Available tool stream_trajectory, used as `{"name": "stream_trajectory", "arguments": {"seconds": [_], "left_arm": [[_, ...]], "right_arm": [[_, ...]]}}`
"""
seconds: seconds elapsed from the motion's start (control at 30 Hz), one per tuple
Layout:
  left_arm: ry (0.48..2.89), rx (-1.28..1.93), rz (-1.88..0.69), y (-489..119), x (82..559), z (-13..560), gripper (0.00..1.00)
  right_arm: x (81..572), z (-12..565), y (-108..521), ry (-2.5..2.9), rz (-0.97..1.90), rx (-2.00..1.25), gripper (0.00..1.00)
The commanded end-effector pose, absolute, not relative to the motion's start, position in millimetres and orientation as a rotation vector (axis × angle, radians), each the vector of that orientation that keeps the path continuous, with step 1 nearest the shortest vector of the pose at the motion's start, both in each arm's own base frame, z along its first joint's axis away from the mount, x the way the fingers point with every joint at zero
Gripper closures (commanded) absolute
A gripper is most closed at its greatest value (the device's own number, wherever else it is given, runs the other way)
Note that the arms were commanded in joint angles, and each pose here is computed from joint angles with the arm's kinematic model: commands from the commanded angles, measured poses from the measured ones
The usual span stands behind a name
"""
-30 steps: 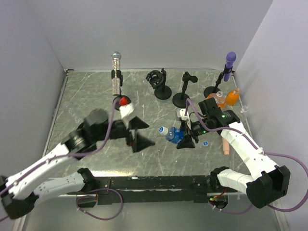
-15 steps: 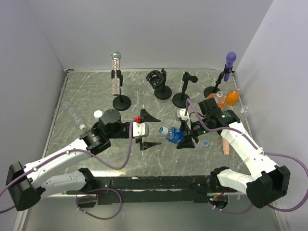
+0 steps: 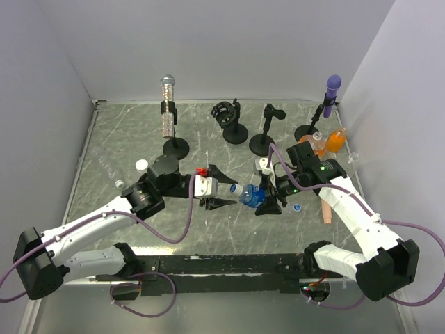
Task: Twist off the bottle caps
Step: Unscrew the bottle cap from the plastic bottle.
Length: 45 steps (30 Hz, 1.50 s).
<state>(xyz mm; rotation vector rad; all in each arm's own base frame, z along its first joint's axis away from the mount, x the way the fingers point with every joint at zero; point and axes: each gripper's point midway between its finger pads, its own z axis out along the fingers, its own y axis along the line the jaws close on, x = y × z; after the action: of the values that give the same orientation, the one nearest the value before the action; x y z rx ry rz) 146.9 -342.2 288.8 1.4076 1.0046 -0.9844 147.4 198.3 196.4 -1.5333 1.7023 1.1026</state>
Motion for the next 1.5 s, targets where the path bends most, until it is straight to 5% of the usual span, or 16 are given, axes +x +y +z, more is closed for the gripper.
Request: {"name": "stream_trajectory", "arguments": {"seconds": [0.0,0.3,0.5,0.77,1.0,1.13,1.27,1.37,1.47], "left_arm": [[0.915,1.378,-0.998,-346.2,145.4,319.6,0.44],[1.020,1.353,-1.045,-349.9,149.1,314.6,0.75],[1.318,1.178,-1.189,-353.8,156.9,313.0,0.99],[1.924,0.634,-1.445,-365.1,172.1,288.8,0.99],[1.998,0.393,-1.496,-367.9,185.6,301.9,0.98],[2.006,0.378,-1.466,-363.2,190.4,308.8,0.89],[1.996,0.417,-1.505,-363.6,187.9,313.2,0.62],[1.988,0.462,-1.514,-362.4,186.0,315.5,0.32],[1.946,0.516,-1.509,-356.2,183.8,321.4,0.19]], "right_arm": [[147.1,205.5,201.9,1.620,1.102,-1.540,0.73],[147.6,205.2,201.8,1.626,1.103,-1.540,0.73],[152.9,203.5,200.1,1.641,1.065,-1.535,0.73],[182.5,202.2,191.9,1.735,0.942,-1.449,0.74],[186.7,202.0,190.6,1.753,0.932,-1.435,0.74],[186.8,200.2,189.8,1.758,0.928,-1.433,0.74],[186.1,201.4,189.4,1.754,0.930,-1.432,0.74],[184.8,201.8,190.2,1.750,0.942,-1.433,0.74],[183.8,202.5,190.8,1.747,0.948,-1.435,0.74]]}}
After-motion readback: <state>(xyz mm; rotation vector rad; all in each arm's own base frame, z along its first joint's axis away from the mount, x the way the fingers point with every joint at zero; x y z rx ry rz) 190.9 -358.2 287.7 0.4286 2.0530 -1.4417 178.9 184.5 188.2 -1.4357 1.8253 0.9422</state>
